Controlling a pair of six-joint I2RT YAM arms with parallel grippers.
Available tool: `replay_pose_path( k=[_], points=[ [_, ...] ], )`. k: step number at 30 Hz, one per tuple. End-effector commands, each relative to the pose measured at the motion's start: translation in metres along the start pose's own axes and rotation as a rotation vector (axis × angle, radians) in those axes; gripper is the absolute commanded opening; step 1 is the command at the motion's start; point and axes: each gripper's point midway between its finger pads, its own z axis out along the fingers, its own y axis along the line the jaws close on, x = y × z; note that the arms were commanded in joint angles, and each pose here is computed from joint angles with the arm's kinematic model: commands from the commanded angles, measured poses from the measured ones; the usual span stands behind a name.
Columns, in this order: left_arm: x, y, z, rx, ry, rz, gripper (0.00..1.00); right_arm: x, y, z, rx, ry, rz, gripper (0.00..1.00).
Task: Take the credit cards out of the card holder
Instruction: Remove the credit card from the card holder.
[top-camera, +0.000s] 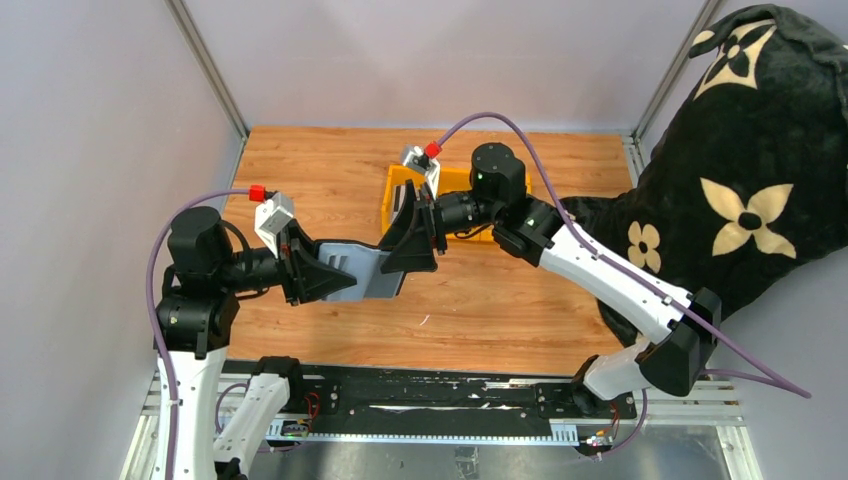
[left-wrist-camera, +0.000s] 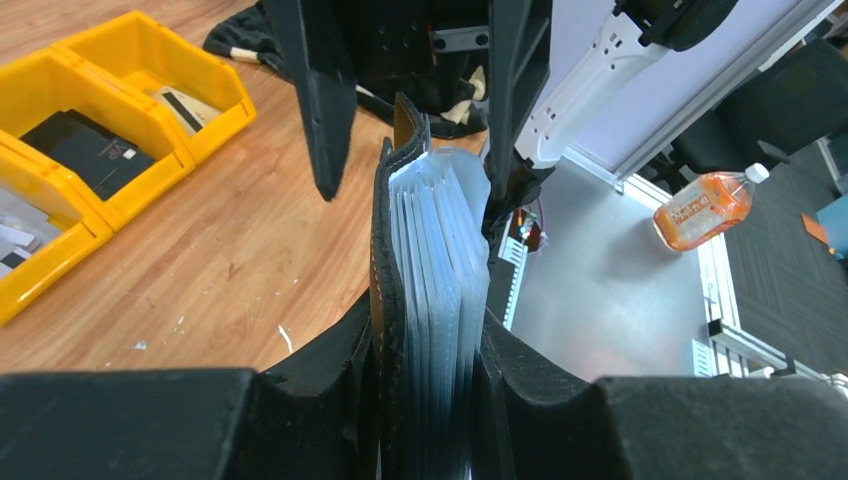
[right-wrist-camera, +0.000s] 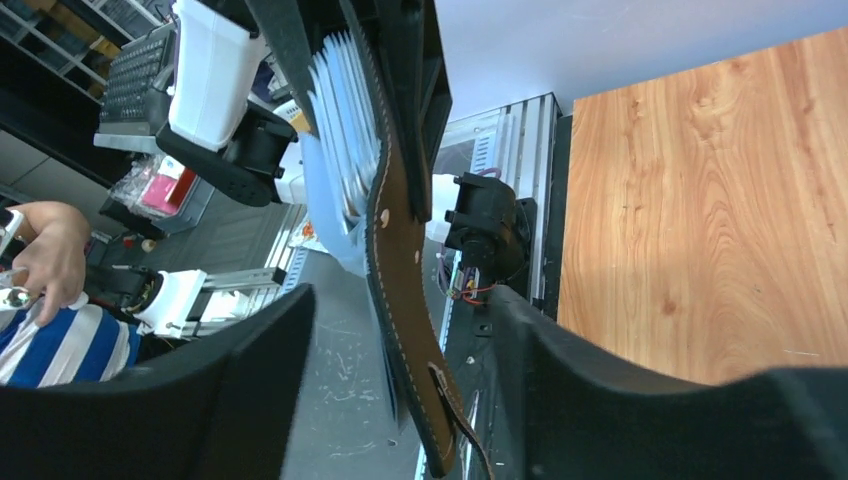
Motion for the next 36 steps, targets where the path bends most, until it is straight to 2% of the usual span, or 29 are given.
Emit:
replay_pose_path(
  k=[1,7,9,10,11,13,14,16,27,33,36],
  points=[
    [-0.007,-0.001,0.000,0.017,0.000,0.076,0.00,0.012,0.015,0.002,-0.043,0.016,-0.043,0.64],
    [-0.009,0.009,0.001,-0.019,-0.001,0.114,0.00,0.025,-0.009,0.010,0.060,0.045,-0.011,0.26],
    [-0.010,0.012,0.001,-0.032,-0.001,0.113,0.00,0.026,-0.020,0.012,0.109,0.041,-0.001,0.10],
    [-0.010,0.014,0.001,-0.039,0.001,0.106,0.01,0.027,-0.026,0.012,0.135,0.036,0.005,0.04],
    [-0.008,0.015,0.001,-0.045,0.004,0.099,0.09,0.028,-0.030,0.012,0.157,0.029,0.010,0.01],
    [-0.003,0.017,0.001,-0.049,0.020,0.081,0.39,0.026,-0.037,0.013,0.182,0.002,0.015,0.00],
    [0.003,0.017,0.001,-0.044,0.033,0.079,0.51,0.025,-0.039,0.014,0.186,-0.018,0.010,0.00],
    [0.008,0.018,0.000,-0.040,0.048,0.071,0.57,0.021,-0.041,0.014,0.189,-0.047,0.004,0.00],
    [0.013,0.020,-0.001,-0.043,0.065,0.098,0.55,0.016,-0.036,0.011,0.170,-0.075,0.020,0.00],
    [0.009,0.028,-0.002,-0.091,0.070,0.107,0.47,0.016,-0.025,0.009,0.142,-0.083,0.016,0.00],
    [0.001,0.039,-0.003,-0.164,0.060,0.092,0.39,0.017,-0.018,0.008,0.116,-0.080,0.005,0.00]
  ],
)
